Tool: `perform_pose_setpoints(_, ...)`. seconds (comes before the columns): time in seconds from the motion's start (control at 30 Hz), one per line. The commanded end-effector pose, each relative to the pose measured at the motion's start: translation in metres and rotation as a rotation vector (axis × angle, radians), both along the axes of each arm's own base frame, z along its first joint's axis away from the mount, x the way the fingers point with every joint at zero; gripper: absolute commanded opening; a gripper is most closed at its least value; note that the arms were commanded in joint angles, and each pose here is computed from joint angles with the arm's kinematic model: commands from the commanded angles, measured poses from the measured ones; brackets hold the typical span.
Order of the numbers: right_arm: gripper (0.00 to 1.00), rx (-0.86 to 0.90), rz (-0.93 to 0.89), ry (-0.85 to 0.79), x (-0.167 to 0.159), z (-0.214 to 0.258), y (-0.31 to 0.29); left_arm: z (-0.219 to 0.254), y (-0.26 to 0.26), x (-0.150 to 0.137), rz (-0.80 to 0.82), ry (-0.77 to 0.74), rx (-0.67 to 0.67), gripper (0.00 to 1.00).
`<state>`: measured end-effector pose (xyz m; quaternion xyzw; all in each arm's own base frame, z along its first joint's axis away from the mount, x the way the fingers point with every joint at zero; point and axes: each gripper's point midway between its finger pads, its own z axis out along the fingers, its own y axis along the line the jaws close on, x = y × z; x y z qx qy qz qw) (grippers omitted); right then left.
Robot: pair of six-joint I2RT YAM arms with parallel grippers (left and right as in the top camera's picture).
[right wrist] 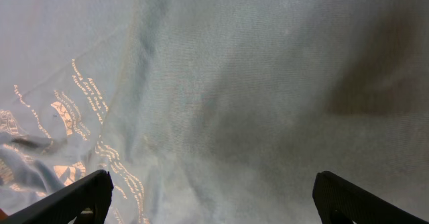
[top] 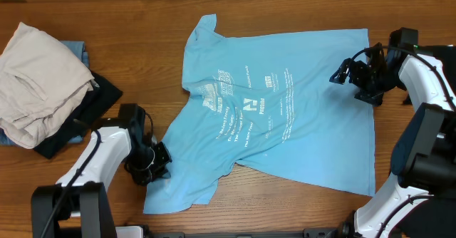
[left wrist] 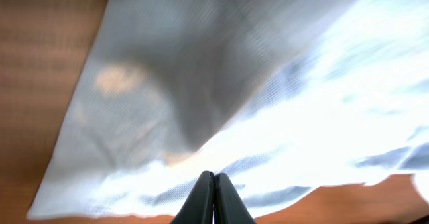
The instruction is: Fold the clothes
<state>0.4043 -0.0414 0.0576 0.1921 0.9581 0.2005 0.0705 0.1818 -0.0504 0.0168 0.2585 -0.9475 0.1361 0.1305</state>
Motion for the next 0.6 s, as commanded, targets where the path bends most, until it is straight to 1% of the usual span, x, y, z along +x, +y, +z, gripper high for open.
perform_pose_setpoints(0.0,1.0,-0.003,0.0,-0.048,0.008,0.015,0.0,-0.003,-0.003,0.034,0.034,-0.125,-0.007,0.05)
perform_pose_setpoints(0.13,1.0,-0.003,0.0,-0.048,0.008,0.015,0.0,-0.009,-0.002,0.07,0.051,-0.255,-0.006,0.05)
perform_pose_setpoints(0.2,1.0,-0.003,0.0,-0.048,0.008,0.015,0.0,-0.017,-0.002,0.075,0.07,-0.251,-0.004,0.05)
perform_pose_setpoints(0.27,1.0,-0.003,0.0,-0.048,0.008,0.015,0.0,-0.03,-0.002,0.07,0.078,-0.201,-0.001,0.06)
perform_pose_setpoints(0.37,1.0,-0.003,0.0,-0.048,0.008,0.015,0.0,-0.054,-0.001,0.045,0.082,-0.047,0.003,0.07)
perform_pose_setpoints(0.43,1.0,-0.003,0.0,-0.048,0.008,0.015,0.0,-0.059,0.003,0.027,0.097,0.045,0.009,0.07)
perform_pose_setpoints(0.57,1.0,-0.003,0.0,-0.048,0.008,0.015,0.0,-0.053,0.028,-0.021,0.068,0.248,0.158,0.04)
